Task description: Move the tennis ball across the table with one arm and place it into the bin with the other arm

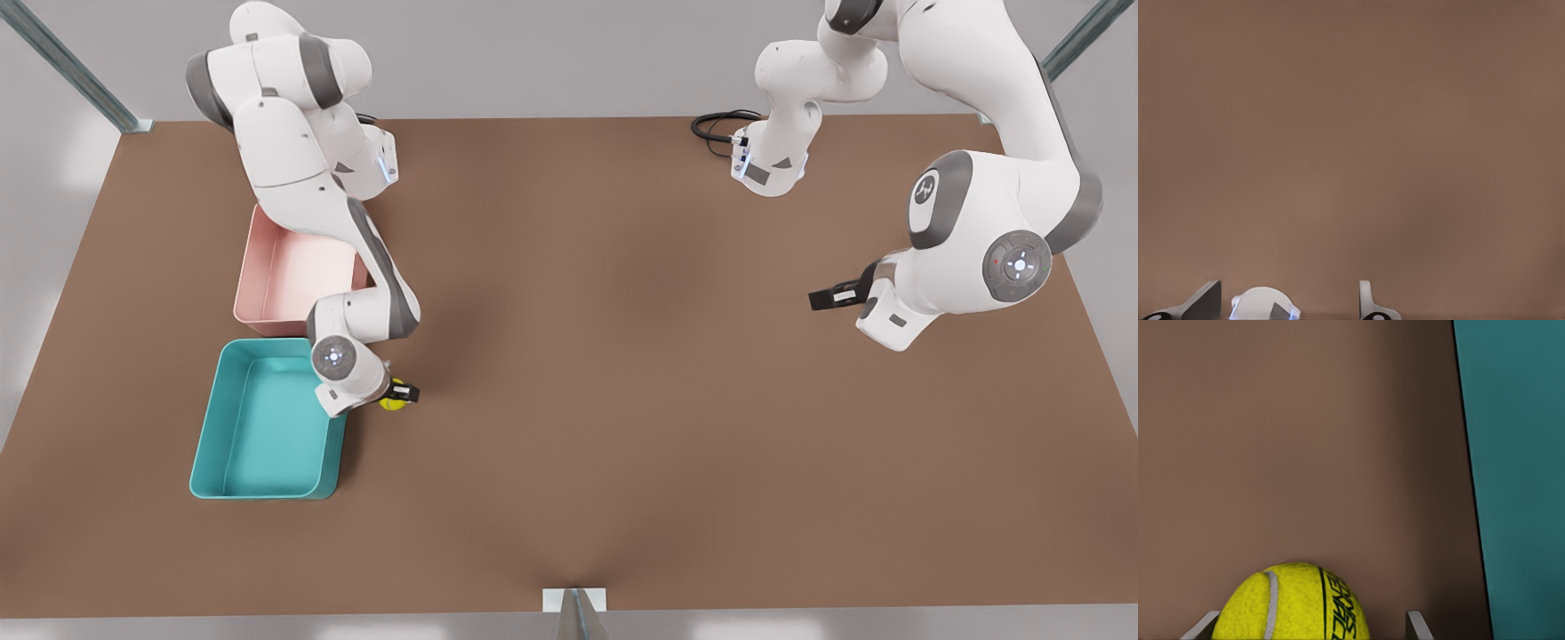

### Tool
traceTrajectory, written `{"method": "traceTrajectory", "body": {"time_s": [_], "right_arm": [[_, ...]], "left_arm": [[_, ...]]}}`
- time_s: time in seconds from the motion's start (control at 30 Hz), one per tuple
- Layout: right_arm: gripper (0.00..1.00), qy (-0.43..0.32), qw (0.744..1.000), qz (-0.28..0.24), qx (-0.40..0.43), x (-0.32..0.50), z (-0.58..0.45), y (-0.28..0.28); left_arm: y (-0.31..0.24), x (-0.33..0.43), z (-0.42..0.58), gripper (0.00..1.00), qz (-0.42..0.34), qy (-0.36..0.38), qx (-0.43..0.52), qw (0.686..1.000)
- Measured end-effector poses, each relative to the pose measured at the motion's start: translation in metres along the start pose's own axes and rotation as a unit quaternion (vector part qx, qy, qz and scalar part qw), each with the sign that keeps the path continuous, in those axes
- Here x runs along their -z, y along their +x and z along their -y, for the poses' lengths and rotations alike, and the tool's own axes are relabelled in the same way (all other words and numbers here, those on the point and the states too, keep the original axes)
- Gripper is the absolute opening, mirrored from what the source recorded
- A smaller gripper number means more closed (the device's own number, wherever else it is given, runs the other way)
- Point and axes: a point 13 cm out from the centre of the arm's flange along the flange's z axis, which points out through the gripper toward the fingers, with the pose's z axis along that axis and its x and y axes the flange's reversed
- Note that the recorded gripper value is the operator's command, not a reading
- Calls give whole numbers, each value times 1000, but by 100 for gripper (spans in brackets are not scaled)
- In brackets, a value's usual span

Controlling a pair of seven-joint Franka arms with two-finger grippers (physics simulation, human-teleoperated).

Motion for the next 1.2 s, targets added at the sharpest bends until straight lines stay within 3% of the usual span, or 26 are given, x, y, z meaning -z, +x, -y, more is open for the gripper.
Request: {"method": "traceTrajectory", "body": {"time_s": [0.3, 0.57, 0.73, 0.93, 1.1, 1.13, 1.17, 1.2], "right_arm": [[100, 0, 1000, 5, -2, -13, -4, 2], [60, -9, 1000, 14, -1, -4, -12, -2], [59, -24, 999, 36, 4, 29, -19, -13], [59, -51, 994, 93, 12, 136, -10, -42], [59, 8, 997, 80, -16, 134, 144, -75], [94, 18, 997, 72, -16, 126, 166, -77], [100, 28, 997, 65, -13, 118, 181, -79], [100, 34, 998, 59, -7, 113, 189, -79]], "left_arm": [[-1, -3, 1, 100, -4, -1, 8, 1000], [-2, -4, 1, 100, -5, -2, 13, 1000], [-2, -4, 1, 100, -5, -1, 15, 1000], [-2, 0, 0, 100, -1, -1, 17, 1000], [2, 16, 3, 100, 14, 4, 15, 1000], [2, 24, 2, 100, 21, 7, 16, 1000], [1, 27, 1, 100, 22, 12, 18, 1000], [0, 29, -2, 100, 20, 20, 21, 999]]}}
